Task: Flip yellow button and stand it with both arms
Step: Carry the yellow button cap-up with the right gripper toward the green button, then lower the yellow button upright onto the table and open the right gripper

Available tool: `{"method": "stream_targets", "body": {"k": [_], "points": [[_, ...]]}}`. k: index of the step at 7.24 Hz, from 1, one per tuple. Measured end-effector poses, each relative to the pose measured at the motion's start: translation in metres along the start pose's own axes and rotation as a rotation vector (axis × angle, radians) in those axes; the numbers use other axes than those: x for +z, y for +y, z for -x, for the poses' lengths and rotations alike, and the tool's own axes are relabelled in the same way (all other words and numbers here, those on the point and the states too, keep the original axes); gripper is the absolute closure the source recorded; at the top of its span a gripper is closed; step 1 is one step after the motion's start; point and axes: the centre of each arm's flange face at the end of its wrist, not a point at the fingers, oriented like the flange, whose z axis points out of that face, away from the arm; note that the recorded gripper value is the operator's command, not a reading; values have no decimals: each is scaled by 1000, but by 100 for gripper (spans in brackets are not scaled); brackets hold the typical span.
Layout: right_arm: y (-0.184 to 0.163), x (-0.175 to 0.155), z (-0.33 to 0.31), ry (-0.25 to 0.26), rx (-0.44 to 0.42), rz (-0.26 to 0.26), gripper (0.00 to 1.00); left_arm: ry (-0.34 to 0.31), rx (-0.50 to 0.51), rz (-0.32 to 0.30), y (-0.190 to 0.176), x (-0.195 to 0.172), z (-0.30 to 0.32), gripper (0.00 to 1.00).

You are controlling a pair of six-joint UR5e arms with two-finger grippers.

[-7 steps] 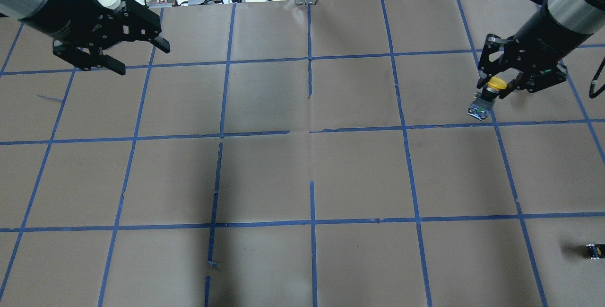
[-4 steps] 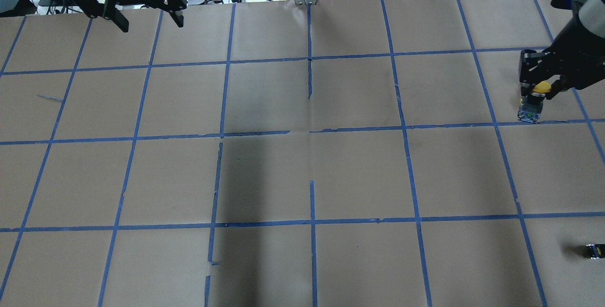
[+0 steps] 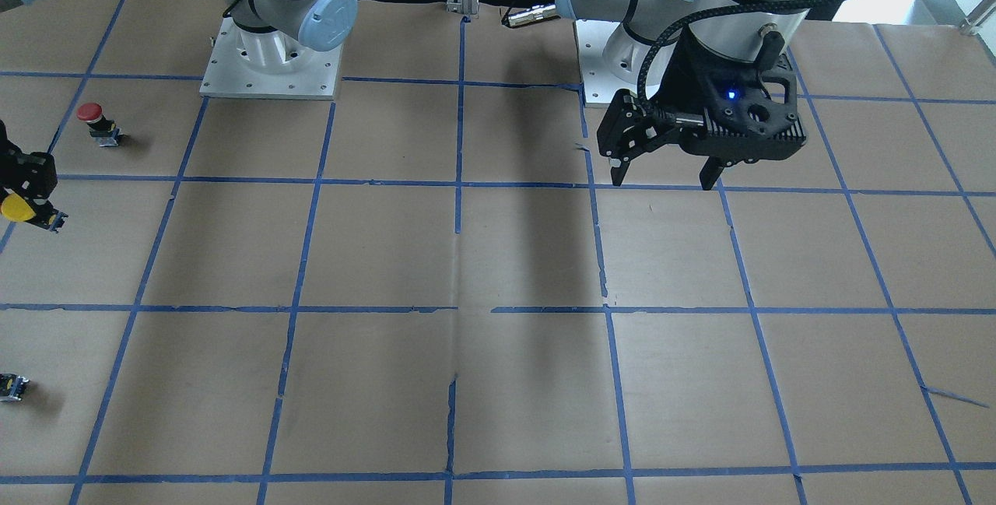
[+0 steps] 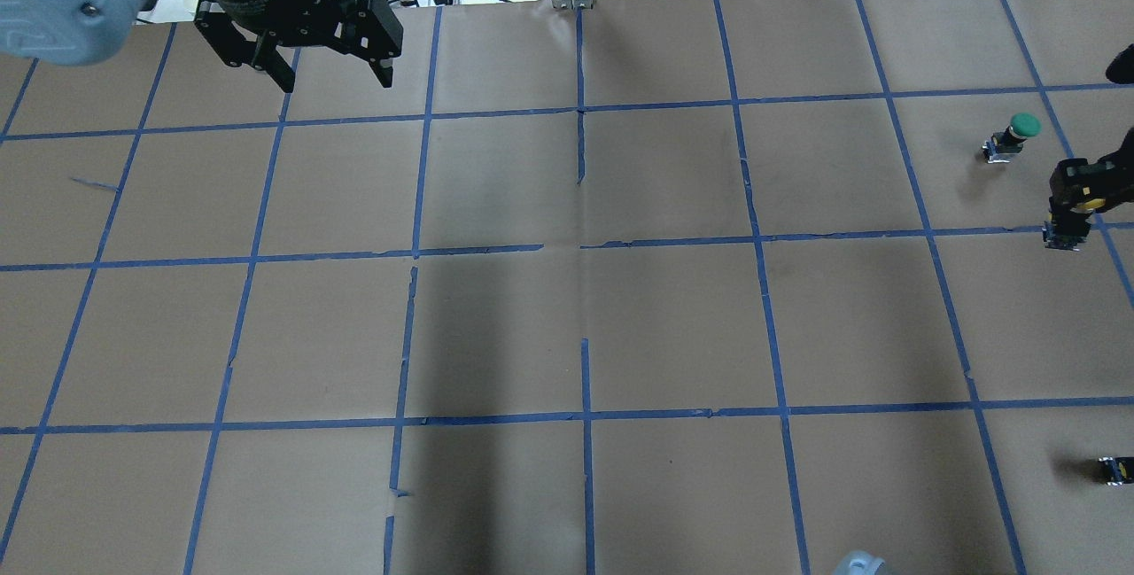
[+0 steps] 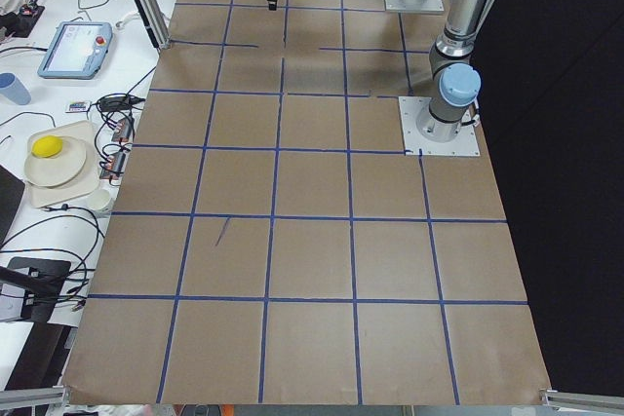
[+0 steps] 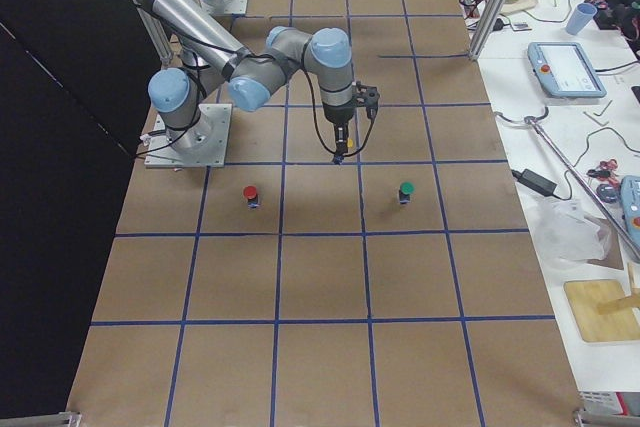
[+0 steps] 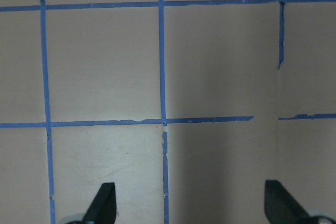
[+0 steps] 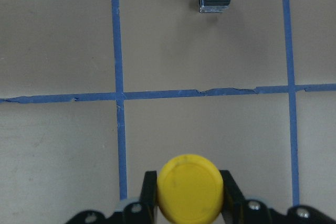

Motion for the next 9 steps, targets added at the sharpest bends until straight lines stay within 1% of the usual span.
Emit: {"method": "stream_targets", "body": {"k": [1, 3, 5, 7, 9], "points": [[8, 6, -14, -32, -24, -19, 95, 3, 0, -1, 2, 0, 0, 0], [21, 31, -46, -98, -63, -51, 95, -2, -17, -5, 0, -2, 10, 0], [28, 58, -71, -144, -75, -76, 94, -8, -38, -8, 7, -6, 22, 0], [32, 75, -78, -170, -81, -76, 94, -6, -46, -14, 17, -4, 25, 0], [37, 92, -76, -204, -78, -63, 92, -8, -48, -22, 21, -5, 26, 0]]}}
